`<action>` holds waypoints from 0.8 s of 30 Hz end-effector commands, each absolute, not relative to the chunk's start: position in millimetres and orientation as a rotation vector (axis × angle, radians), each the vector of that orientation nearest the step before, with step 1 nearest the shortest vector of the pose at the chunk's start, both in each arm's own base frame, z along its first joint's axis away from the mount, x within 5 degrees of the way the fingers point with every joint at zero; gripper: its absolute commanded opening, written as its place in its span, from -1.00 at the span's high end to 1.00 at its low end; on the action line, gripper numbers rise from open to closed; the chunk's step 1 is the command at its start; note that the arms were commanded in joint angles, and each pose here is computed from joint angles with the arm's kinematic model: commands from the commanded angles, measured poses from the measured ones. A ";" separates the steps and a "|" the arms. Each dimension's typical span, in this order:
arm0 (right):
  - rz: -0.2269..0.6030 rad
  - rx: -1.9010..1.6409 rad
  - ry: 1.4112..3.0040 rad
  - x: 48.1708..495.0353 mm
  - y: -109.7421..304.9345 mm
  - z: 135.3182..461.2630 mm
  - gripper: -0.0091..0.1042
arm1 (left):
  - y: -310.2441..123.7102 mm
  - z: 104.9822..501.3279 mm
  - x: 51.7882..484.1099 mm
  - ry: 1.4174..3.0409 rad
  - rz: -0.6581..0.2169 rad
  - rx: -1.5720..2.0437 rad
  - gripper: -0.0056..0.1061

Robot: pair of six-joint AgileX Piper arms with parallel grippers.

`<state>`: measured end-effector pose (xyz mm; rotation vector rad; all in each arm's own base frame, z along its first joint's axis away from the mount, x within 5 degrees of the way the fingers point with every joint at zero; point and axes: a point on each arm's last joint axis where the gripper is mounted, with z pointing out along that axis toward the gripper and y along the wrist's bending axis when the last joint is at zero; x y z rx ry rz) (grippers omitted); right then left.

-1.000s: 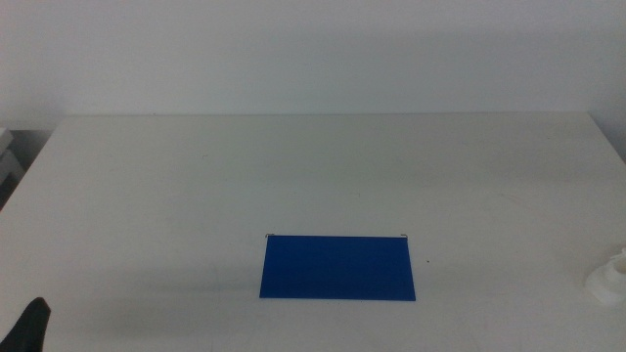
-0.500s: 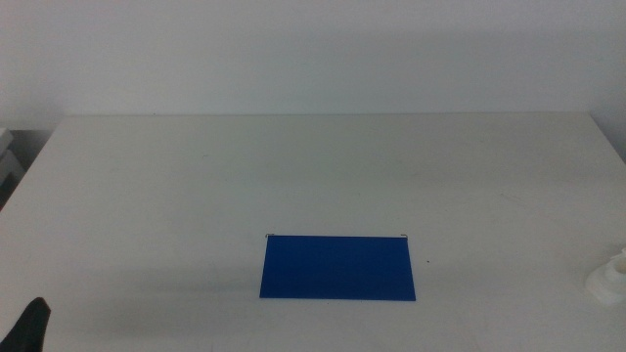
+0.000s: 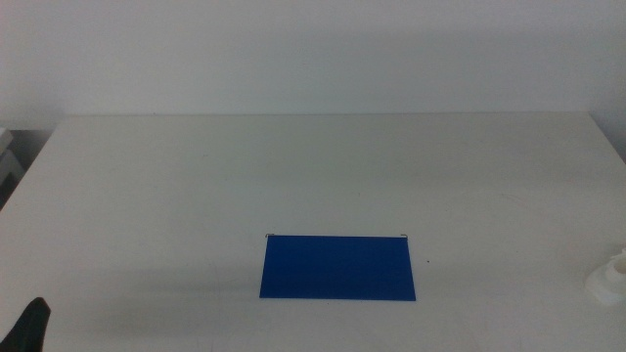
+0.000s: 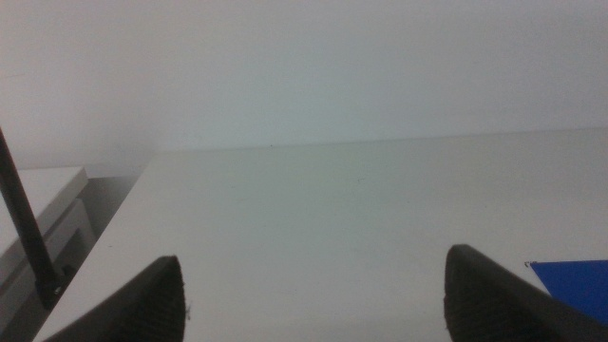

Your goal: Use one arm to grab the shoe from the table and place it on the mat.

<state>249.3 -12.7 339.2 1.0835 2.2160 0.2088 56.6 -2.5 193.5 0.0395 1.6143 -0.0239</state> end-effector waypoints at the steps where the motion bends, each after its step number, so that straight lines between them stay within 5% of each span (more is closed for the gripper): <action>1: 0.178 1.012 2.136 249.2 -17.5 356.9 -0.78 | -2.3 199.4 55.9 1.526 -0.035 0.026 -0.78; 16: 0.184 1.445 2.174 248.1 -16.4 333.1 -0.71 | -2.3 199.4 55.9 1.526 -0.035 0.026 -0.78; 24: 0.108 1.659 2.150 269.8 -20.1 322.4 -0.71 | -2.3 199.4 55.9 1.526 -0.035 0.026 -0.78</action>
